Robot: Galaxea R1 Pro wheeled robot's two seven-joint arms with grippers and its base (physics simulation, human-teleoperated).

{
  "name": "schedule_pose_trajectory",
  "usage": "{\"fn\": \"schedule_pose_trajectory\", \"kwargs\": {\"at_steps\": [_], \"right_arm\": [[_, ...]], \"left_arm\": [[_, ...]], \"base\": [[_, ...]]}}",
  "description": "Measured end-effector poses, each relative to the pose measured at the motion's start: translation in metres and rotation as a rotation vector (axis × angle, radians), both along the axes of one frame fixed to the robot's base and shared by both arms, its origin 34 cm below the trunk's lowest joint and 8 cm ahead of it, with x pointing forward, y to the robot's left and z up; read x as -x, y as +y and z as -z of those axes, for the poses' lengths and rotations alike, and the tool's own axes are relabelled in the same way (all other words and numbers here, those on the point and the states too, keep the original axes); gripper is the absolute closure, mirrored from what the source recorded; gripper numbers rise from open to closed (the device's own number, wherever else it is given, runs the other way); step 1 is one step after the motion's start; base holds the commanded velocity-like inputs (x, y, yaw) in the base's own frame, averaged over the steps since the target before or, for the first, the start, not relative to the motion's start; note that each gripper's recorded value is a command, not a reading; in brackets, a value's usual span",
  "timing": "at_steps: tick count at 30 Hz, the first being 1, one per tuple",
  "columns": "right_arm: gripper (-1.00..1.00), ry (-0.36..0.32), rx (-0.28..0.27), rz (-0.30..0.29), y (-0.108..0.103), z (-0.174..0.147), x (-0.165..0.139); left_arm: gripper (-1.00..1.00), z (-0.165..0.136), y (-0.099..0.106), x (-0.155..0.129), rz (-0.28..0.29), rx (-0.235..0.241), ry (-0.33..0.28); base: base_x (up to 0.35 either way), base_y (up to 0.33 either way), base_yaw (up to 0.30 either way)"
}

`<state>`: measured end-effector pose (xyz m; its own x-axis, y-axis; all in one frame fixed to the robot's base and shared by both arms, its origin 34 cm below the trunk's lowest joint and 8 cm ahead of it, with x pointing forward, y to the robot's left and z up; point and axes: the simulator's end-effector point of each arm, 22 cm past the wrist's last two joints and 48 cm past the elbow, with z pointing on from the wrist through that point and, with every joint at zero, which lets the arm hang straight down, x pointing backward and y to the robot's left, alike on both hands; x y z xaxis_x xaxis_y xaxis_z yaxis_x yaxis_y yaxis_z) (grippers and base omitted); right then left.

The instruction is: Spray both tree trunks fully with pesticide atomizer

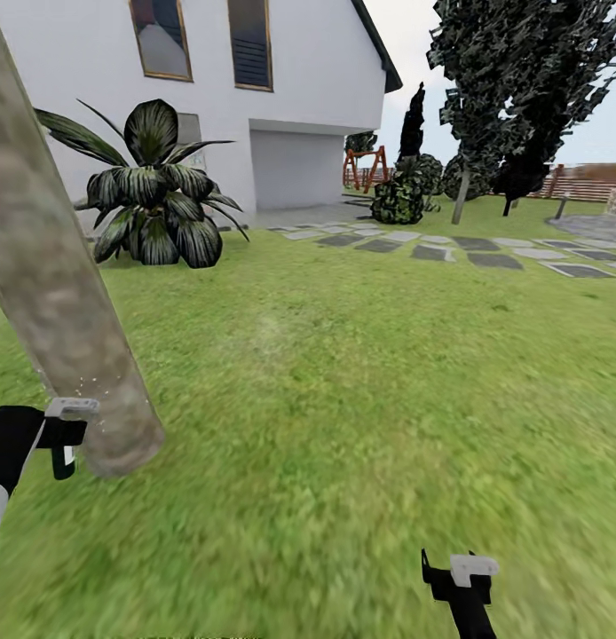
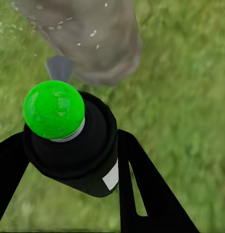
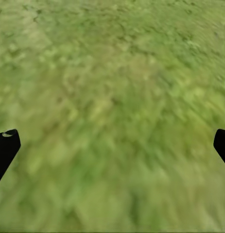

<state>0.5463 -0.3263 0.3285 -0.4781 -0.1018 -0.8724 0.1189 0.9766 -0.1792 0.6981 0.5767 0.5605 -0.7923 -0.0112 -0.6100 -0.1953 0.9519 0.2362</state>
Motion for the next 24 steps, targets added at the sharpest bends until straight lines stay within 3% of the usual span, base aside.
{"fn": "schedule_pose_trajectory", "kwargs": {"at_steps": [4,9,19,24], "right_arm": [[-1.0,0.0,0.0,0.0,0.0,0.0,0.0],[-1.0,0.0,0.0,0.0,0.0,0.0,0.0],[-1.0,0.0,0.0,0.0,0.0,0.0,0.0],[-1.0,0.0,0.0,0.0,0.0,0.0,0.0]], "left_arm": [[1.0,-0.002,0.006,0.002,-0.026,0.015,-0.019],[1.0,-0.003,0.014,0.004,-0.054,-0.017,-0.02],[1.0,-0.001,0.013,0.004,-0.056,-0.013,-0.019],[1.0,-0.001,0.014,0.004,-0.057,-0.013,-0.019]], "base": [[0.048,-0.242,0.261],[0.222,-0.137,0.035],[0.074,-0.251,0.001],[0.0,-0.275,0.197]]}}
